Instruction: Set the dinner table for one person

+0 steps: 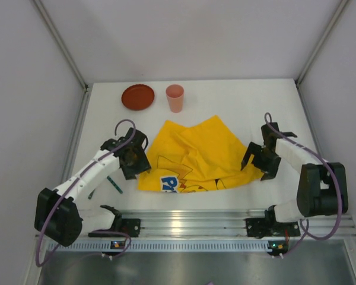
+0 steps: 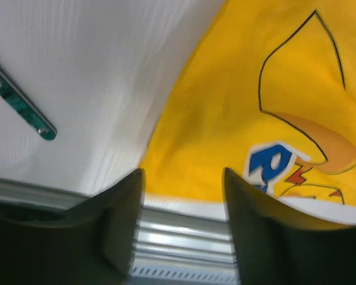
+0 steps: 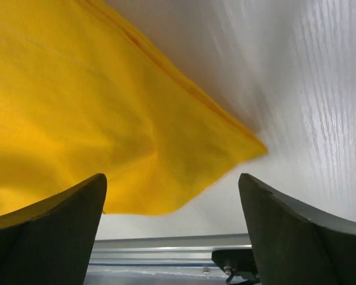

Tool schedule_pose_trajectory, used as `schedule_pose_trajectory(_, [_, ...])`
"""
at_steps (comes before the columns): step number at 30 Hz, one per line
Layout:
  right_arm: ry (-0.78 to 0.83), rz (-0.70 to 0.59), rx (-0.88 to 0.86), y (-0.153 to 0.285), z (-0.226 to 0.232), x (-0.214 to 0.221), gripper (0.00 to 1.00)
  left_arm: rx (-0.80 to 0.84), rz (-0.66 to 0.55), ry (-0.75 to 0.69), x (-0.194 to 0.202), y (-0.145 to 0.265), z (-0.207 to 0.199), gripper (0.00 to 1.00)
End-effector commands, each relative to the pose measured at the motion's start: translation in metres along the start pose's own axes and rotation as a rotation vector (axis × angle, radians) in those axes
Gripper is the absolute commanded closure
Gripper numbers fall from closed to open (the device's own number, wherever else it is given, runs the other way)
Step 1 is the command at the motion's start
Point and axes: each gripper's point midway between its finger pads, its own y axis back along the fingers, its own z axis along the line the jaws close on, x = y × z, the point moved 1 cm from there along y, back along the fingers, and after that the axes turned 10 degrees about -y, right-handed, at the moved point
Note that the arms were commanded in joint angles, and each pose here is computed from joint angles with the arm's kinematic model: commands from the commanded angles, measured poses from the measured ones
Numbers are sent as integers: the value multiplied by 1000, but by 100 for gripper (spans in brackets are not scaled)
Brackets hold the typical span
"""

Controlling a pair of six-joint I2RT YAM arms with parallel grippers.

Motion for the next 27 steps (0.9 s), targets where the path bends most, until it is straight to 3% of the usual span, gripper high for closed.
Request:
schedule_pose_trajectory(1, [16, -4, -14, 21, -6, 15, 0, 20, 13, 76, 9, 24, 5, 36])
schedule_pose_trajectory(2, [25, -18, -15, 29, -9, 16, 0, 32, -7, 68, 6, 27, 4, 2])
schedule_pose_trajectory(8, [98, -191, -90, 76, 17, -21, 0, 32, -182, -25, -38, 42, -1, 2])
schedule_pose_trajectory(13, [140, -277, -190, 92, 68, -69, 0, 32, -204, -81, -77, 20, -16, 3])
schedule_pose_trajectory(23, [216, -188, -347, 29, 155, -127, 0, 116, -149, -148, -138, -53, -58, 10])
schedule_pose_trajectory(27, [250, -170, -435, 19, 187, -131, 0, 162, -79, -173, -142, -81, -77, 12])
